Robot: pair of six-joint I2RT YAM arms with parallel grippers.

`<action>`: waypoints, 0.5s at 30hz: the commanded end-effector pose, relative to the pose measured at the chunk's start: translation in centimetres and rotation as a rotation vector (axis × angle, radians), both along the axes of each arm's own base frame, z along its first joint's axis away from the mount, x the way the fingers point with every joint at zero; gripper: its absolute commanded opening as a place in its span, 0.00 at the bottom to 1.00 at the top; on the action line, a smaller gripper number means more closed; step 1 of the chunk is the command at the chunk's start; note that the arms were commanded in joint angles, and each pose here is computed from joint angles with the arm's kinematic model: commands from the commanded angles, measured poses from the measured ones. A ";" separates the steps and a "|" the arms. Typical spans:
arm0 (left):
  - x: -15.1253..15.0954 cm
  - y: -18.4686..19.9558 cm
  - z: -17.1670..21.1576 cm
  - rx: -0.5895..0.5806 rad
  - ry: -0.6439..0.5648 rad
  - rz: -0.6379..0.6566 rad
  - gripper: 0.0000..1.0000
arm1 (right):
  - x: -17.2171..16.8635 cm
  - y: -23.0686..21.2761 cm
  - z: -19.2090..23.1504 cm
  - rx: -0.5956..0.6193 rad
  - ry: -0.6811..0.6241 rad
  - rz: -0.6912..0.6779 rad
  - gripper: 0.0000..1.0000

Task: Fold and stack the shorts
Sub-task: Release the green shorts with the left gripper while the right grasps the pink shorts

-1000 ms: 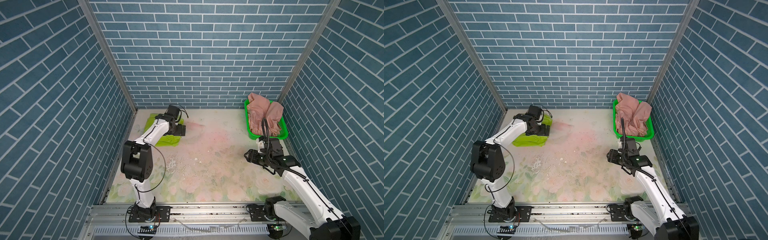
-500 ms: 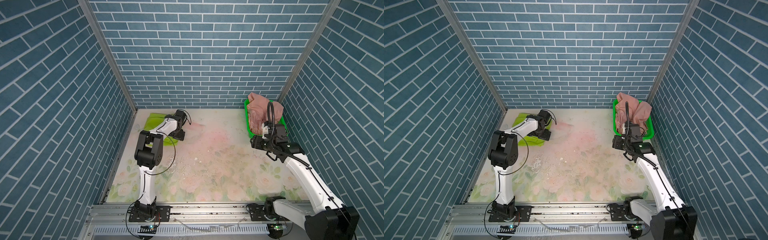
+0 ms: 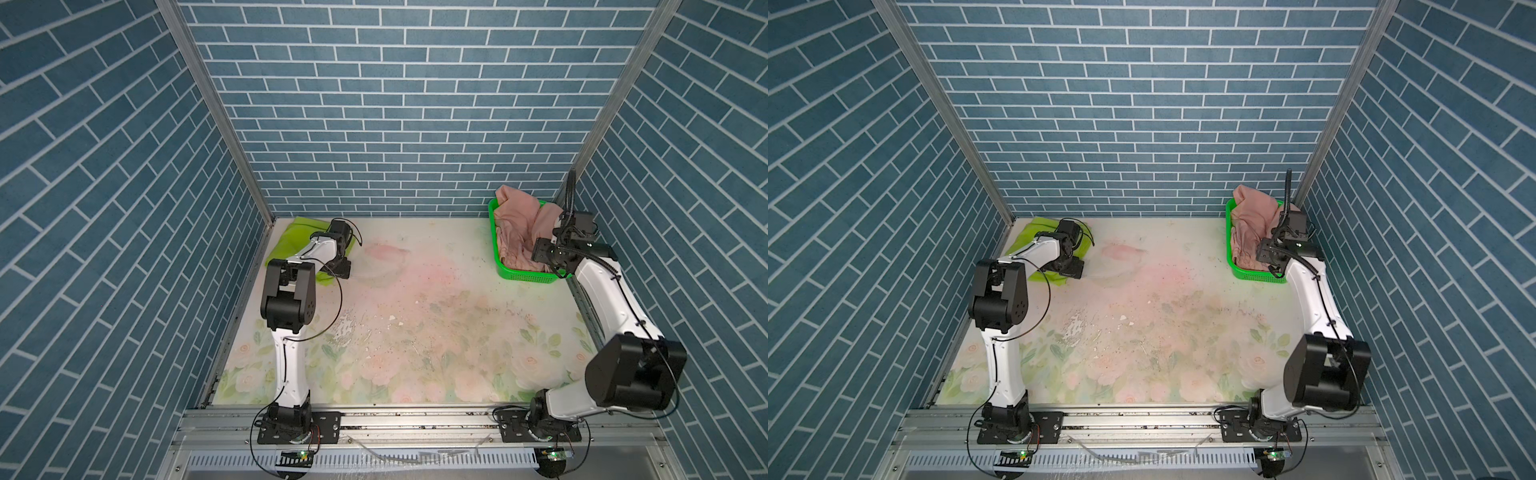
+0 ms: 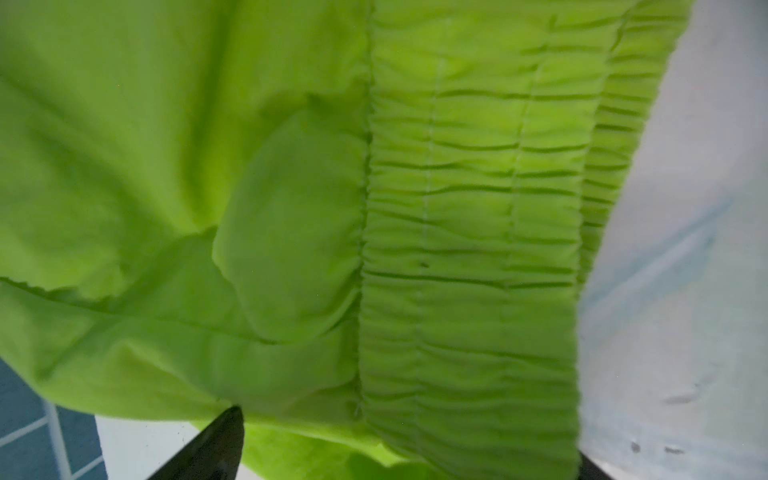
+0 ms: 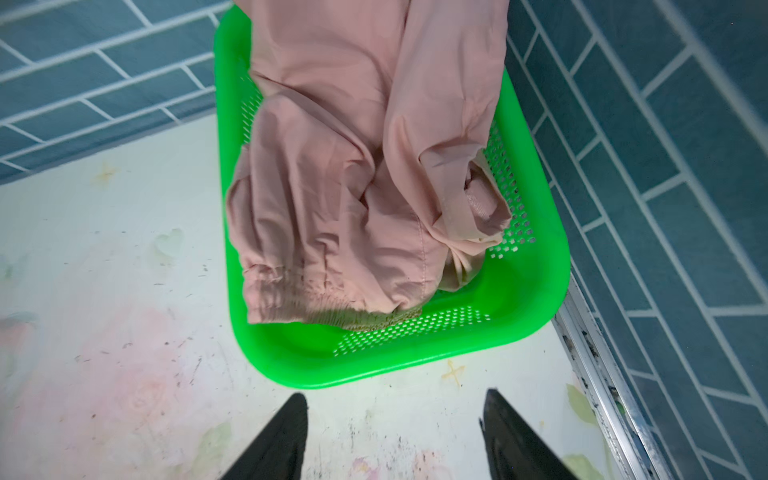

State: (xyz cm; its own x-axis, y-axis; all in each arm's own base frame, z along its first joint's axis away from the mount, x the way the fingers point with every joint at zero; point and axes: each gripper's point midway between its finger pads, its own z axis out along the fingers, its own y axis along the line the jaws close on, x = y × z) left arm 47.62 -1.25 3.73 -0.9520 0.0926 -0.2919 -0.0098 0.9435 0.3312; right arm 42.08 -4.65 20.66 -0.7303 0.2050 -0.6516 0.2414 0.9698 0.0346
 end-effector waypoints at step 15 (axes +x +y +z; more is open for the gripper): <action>-3.6 -5.8 10.9 -0.392 -0.166 -0.044 1.00 | 9.6 1.5 -6.1 0.120 -0.005 0.137 0.70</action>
State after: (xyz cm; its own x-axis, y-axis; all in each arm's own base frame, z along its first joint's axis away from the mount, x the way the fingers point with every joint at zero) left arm 46.34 -4.99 16.18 -0.8455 0.0195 -0.5337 -0.0194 0.9976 0.0672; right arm 50.51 -3.59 15.09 -0.7506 0.2080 -0.6271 0.1470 0.9779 0.1485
